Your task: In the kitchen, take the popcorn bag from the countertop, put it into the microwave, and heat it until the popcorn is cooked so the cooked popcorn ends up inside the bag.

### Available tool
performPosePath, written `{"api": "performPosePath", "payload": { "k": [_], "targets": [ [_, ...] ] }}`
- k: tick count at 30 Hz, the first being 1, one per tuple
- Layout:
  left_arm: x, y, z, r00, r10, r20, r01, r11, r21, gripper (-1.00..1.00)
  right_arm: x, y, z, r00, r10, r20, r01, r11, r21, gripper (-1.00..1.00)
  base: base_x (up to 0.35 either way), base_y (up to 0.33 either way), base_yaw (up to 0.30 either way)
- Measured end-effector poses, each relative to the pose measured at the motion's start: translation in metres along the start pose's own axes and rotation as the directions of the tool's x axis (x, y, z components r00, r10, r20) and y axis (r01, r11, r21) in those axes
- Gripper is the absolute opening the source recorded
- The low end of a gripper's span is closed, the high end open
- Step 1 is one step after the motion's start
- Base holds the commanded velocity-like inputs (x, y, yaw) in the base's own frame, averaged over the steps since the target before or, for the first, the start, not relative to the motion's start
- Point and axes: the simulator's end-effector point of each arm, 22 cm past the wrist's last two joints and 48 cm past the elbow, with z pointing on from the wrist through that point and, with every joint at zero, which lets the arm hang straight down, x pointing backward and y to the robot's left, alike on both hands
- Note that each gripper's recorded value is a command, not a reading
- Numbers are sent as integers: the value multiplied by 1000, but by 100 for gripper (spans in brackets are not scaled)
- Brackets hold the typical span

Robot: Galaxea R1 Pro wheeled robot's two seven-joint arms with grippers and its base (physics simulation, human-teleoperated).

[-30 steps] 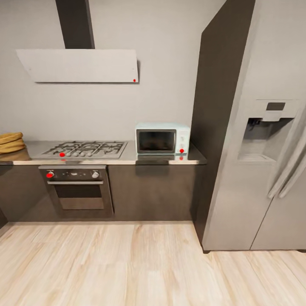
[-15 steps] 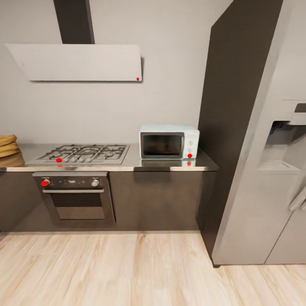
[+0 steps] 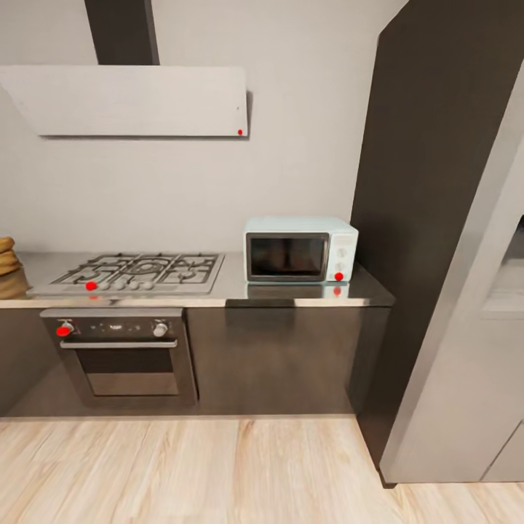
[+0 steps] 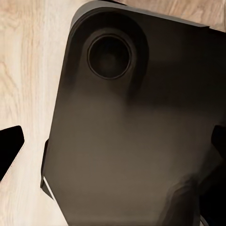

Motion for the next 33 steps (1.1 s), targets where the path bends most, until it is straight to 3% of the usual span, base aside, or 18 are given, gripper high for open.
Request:
{"api": "performPosePath", "payload": {
  "k": [33],
  "targets": [
    [-1,0,0,1000,0,1,0,1000,0,100,1,0,0,1000,0,-1,0,1000,0,100,322,0,0]
  ]
}}
